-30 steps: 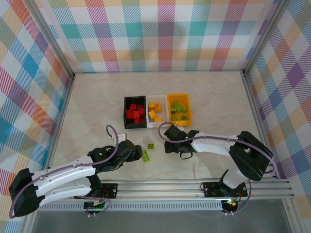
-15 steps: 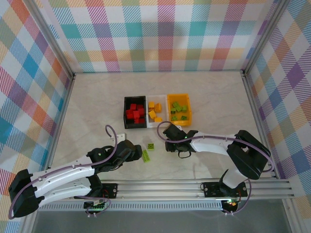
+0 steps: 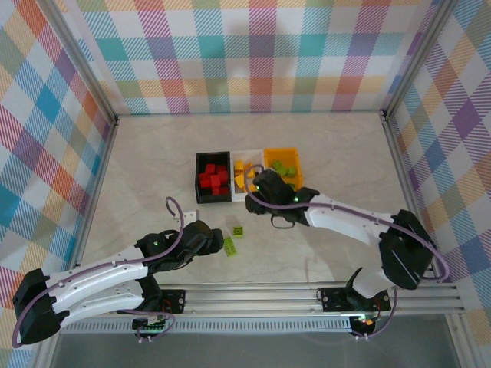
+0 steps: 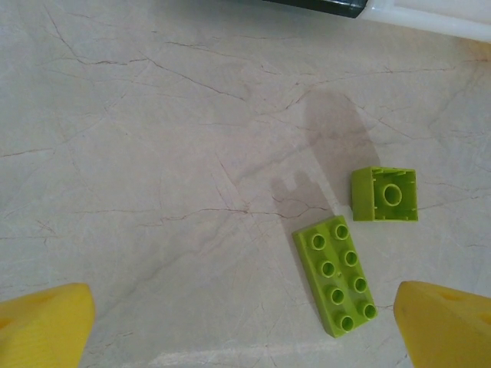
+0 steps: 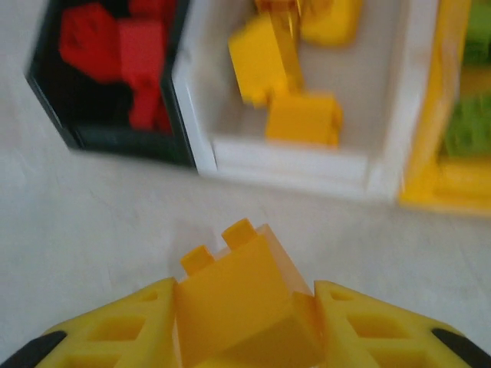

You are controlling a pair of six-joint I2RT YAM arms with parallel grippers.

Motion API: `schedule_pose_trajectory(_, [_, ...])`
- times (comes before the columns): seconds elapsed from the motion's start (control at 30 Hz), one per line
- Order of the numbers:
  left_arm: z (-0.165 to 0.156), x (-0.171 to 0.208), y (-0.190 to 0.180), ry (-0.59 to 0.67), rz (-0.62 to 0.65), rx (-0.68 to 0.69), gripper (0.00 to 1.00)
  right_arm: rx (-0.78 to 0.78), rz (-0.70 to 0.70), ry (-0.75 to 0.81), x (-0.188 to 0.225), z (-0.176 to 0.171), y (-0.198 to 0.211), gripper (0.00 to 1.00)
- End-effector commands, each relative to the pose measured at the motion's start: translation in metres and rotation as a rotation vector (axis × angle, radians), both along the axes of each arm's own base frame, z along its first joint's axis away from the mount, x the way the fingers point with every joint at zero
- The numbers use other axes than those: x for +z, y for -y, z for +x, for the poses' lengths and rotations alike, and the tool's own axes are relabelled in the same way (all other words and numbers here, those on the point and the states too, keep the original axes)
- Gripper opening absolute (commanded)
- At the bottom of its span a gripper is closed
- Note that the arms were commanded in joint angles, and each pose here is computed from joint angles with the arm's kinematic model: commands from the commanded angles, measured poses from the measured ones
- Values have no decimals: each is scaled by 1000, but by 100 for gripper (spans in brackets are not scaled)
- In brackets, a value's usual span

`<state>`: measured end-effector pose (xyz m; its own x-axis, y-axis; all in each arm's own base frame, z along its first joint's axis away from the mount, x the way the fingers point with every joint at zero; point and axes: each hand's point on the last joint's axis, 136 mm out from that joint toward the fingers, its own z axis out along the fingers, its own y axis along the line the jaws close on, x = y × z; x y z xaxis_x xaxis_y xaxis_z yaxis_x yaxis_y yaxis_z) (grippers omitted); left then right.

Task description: Sort the legos into containers by color

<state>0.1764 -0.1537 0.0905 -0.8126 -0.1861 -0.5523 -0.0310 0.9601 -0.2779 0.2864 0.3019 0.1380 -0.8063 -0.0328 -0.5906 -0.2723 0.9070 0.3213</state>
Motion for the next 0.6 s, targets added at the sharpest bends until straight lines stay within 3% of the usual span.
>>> schedule_pose_trajectory(0.0, [-1,6,1,5,24,-22,100,-22,-46,1,-12,38,-3,42])
schedule_pose_trajectory(0.2, [5,13,7,8,58,-33,100,-67,-69,-20,-18,94,-18,48])
schedule_pose_trajectory(0.3, [10,18,15,20,58,-52,100,-68,-55,-31,-14,106,-22,72])
schedule_pose_trajectory(0.4, [16,21,26,24,77,-79,100,-52,-16,10,10,102,-21,78])
schedule_pose_trajectory(0.57, [27,13,57,-3,108,-156,100,-88,44,54,35,62,16,82])
